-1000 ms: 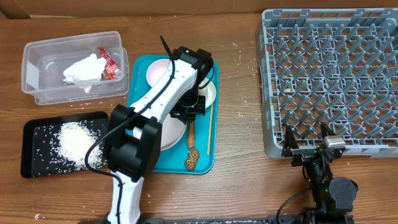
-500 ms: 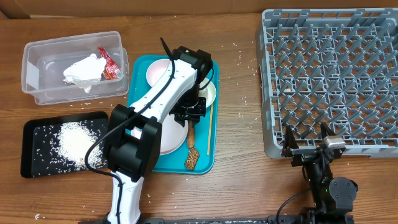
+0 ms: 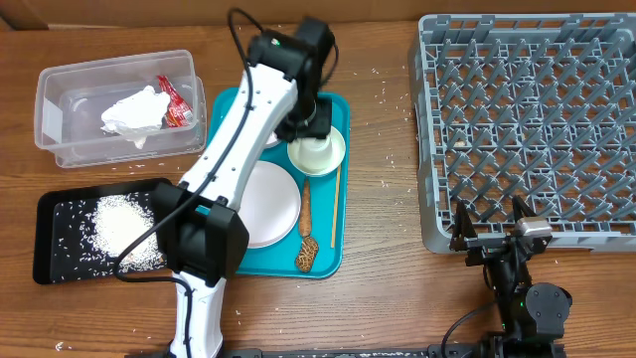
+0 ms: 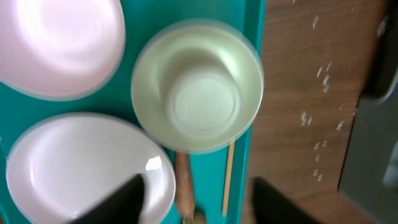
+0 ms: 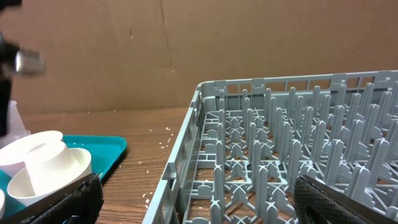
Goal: Sort waste into correct bins and load items into the dishwasher
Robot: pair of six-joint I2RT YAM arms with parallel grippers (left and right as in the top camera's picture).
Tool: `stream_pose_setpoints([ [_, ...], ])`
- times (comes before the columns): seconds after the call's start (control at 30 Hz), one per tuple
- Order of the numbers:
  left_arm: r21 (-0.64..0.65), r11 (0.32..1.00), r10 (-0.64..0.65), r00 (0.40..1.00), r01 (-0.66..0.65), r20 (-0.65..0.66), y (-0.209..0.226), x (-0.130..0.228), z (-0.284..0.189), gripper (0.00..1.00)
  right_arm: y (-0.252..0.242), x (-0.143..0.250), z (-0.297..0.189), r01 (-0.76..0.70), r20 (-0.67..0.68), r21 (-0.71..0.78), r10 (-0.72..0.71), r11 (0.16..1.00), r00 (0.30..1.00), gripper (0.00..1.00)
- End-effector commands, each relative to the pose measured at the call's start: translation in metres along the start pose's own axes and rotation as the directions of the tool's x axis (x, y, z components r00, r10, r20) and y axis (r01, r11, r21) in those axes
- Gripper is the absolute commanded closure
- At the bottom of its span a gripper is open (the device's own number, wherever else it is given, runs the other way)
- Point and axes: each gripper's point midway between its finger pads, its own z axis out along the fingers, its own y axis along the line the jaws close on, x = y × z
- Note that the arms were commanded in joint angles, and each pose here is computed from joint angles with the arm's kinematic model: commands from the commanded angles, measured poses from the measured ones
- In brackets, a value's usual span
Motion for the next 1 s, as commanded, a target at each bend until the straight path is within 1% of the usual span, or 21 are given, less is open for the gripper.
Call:
stream_pose_setpoints([
  [0.0,0.016,1.000,0.005,0.991,-0.007,0.131,0.000,-0.035,-0.006,0.02,-0.003,0.003,0.001,0.003,-0.004,0.015,-0.003,1.000,1.000,0.00],
  [0.03,0.025,1.000,0.003,0.989,-0.007,0.149,-0.002,-0.039,-0.006,0.00,-0.003,0.003,0.001,0.003,-0.004,0.015,-0.003,1.000,1.000,0.00],
  [0.2,0.057,0.998,-0.008,0.976,-0.005,0.220,-0.014,-0.056,-0.006,0.00,-0.003,0.003,0.001,0.003,-0.004,0.015,-0.003,1.000,1.000,0.00],
  [0.5,0.068,0.998,-0.002,0.961,-0.018,0.278,-0.022,-0.069,-0.007,0.00,-0.003,0.003,0.001,0.003,-0.003,0.015,-0.003,1.000,1.000,0.00],
  [0.63,0.023,1.000,-0.005,0.952,-0.002,0.305,-0.014,-0.076,-0.007,0.00,-0.003,0.004,0.001,0.003,-0.004,0.015,-0.003,1.000,1.000,0.00],
  [0.77,-0.050,0.998,-0.012,0.935,0.032,0.355,0.001,-0.086,-0.010,0.00,-0.003,0.003,0.001,0.003,-0.004,0.015,-0.003,1.000,1.000,0.00],
  [0.9,-0.142,0.986,-0.025,0.912,0.090,0.408,0.025,-0.097,-0.017,0.00,-0.003,0.003,0.001,0.003,-0.003,0.015,-0.003,1.000,1.000,0.00],
  [0.97,-0.149,0.981,-0.052,0.901,0.128,0.431,0.039,-0.104,-0.020,0.00,-0.003,0.003,0.001,0.003,-0.003,0.015,-0.003,1.000,1.000,0.00],
])
